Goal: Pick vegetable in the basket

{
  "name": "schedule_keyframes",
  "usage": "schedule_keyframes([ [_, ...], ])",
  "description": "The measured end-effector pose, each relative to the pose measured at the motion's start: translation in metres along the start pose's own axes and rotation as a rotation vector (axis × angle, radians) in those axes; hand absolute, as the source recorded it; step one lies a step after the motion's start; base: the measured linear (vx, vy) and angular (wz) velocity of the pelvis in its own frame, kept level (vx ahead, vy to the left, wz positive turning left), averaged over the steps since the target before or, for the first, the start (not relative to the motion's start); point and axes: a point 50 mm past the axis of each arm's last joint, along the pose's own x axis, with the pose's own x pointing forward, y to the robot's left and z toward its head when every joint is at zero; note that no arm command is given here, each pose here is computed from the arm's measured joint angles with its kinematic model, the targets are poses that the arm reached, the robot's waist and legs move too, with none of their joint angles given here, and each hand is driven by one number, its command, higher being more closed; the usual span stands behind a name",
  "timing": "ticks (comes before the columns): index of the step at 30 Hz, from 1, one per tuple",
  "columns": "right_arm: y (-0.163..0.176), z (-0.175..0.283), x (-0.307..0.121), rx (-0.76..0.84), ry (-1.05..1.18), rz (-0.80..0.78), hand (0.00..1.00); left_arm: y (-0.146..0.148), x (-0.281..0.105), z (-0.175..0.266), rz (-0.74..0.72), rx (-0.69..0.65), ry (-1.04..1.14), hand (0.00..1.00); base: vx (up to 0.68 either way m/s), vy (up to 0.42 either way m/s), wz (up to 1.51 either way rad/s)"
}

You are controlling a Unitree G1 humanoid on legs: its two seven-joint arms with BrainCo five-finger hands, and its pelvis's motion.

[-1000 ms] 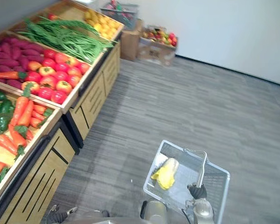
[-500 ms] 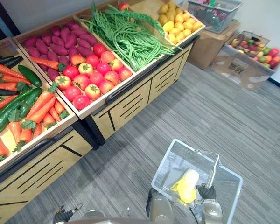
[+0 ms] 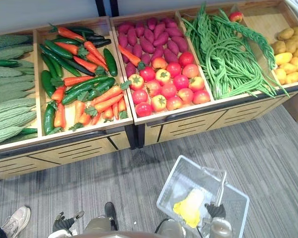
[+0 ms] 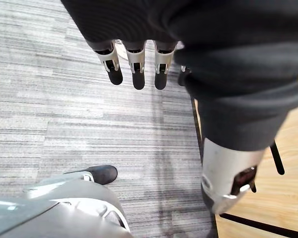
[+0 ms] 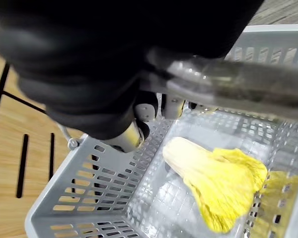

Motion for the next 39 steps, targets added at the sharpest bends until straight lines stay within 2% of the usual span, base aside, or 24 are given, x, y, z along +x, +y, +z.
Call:
schedule_keyframes([
  [2,0.01,0.007,-0.001,0.013,-0.046,0.021,1.0,0.016,0.006,0.007,0.042,-0.007,-0.018,0.0,0.05,-0.193,0.31],
  [6,-0.002,0.018,0.004,-0.005,-0.081,-0.015,1.0,-0.013,0.0,0.007,-0.015,-0.108,0.007,0.0,0.05,-0.032,0.15],
  [8,0.0,0.015,0.003,-0.009,-0.063,-0.01,1.0,-0.015,0.0,0.012,-0.011,-0.143,-0.007,0.0,-0.02,0.026,0.0],
  [12,0.006,0.007,0.001,-0.015,-0.018,0.007,1.0,-0.001,0.003,0.039,0.078,-0.273,-0.104,0.0,-0.04,0.08,-0.08],
  [13,0.019,0.007,0.0,-0.029,-0.021,0.034,1.0,0.014,0.008,0.068,0.155,-0.353,-0.197,0.0,-0.03,0.037,-0.08],
  [20,0.02,0.006,-0.001,-0.028,-0.019,0.035,1.0,0.015,0.008,0.063,0.159,-0.346,-0.186,0.0,0.0,-0.001,0.01],
  [27,0.017,-0.007,-0.005,-0.033,0.022,0.035,1.0,0.031,0.008,0.028,0.227,-0.314,-0.065,0.0,-0.02,0.003,0.04],
  [29,0.014,-0.013,-0.007,-0.032,0.038,0.03,1.0,0.04,0.008,0.027,0.285,-0.318,-0.067,0.0,-0.05,-0.003,0.05],
  [34,0.007,-0.027,-0.013,-0.032,0.051,0.0,1.0,0.086,-0.004,0.063,0.625,-0.425,-0.235,0.0,-0.05,-0.001,-0.05],
  [39,0.004,-0.032,-0.015,-0.036,0.063,-0.019,1.0,0.104,-0.023,0.106,0.796,-0.458,-0.444,0.0,-0.02,-0.001,-0.07],
])
